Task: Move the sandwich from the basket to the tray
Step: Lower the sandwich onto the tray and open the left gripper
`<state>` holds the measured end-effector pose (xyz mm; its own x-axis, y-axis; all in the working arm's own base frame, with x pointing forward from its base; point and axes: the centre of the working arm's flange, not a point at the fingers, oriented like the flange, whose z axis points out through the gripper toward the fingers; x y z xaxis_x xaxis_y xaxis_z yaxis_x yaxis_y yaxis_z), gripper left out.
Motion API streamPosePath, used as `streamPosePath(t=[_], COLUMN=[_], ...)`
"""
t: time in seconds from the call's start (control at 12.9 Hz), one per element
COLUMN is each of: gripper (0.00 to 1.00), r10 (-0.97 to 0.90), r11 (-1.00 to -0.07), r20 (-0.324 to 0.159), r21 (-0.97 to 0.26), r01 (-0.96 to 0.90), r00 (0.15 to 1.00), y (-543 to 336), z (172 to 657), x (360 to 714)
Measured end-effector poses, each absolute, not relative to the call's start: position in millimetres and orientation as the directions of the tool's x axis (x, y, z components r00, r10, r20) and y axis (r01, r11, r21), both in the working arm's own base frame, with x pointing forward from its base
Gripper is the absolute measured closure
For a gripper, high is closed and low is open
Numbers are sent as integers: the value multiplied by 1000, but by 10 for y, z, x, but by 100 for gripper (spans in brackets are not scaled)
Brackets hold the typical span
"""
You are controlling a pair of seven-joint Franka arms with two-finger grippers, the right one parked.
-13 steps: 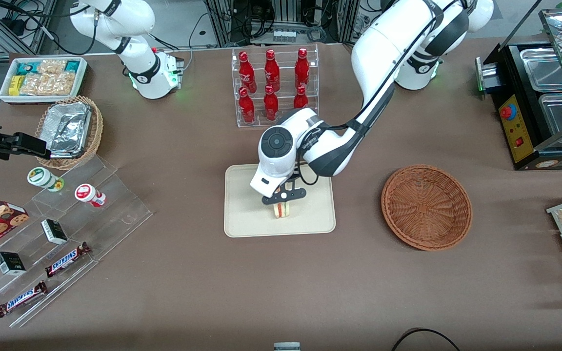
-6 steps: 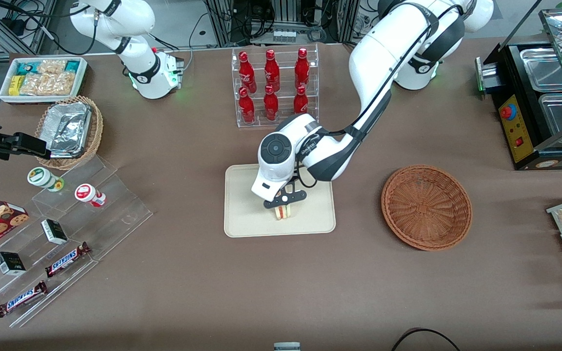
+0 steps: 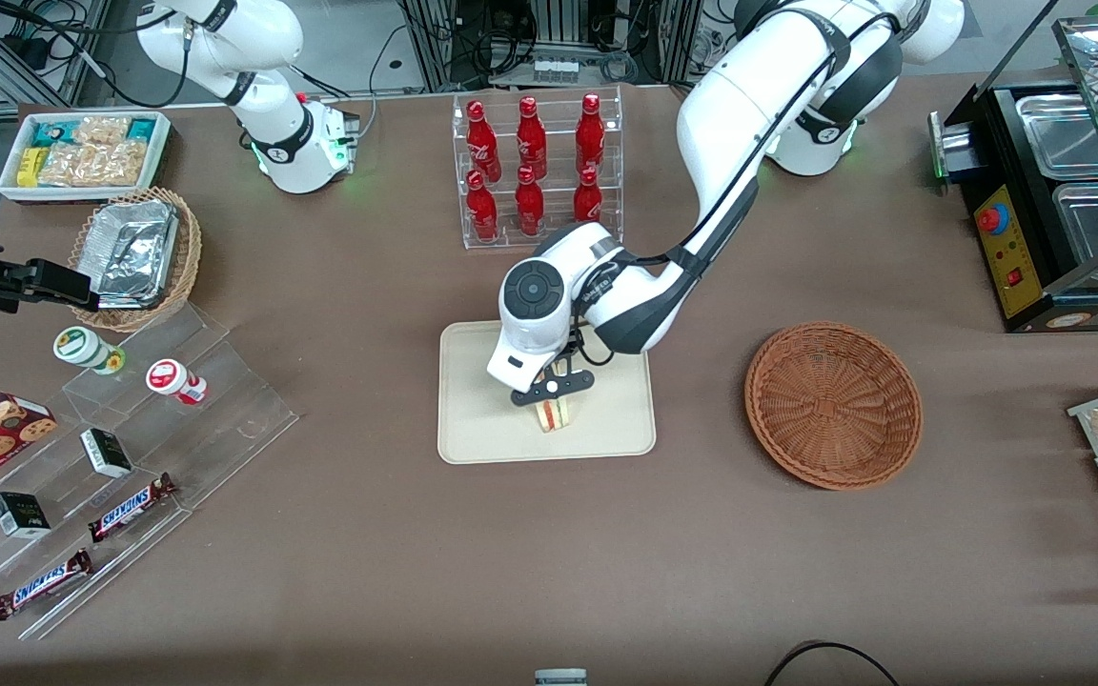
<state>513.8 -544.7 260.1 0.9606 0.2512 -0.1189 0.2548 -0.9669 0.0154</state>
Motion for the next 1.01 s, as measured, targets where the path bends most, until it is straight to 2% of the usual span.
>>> streamPosePath(t=[0.23,0.31,0.78,1.01], gripper=[6,0,0,0], r10=[256,257,260,179], r11=[-964,-963,-962,-984], r20=[-97,-89,-54,-21], r21=[49,59,69,23], r01=[262,263,264,179], r00=[962,962,964,984], y=[-5473,-5476,-5386,-5223], z=[2818,2926,3512,3682], x=[5220,5243,5278,5346])
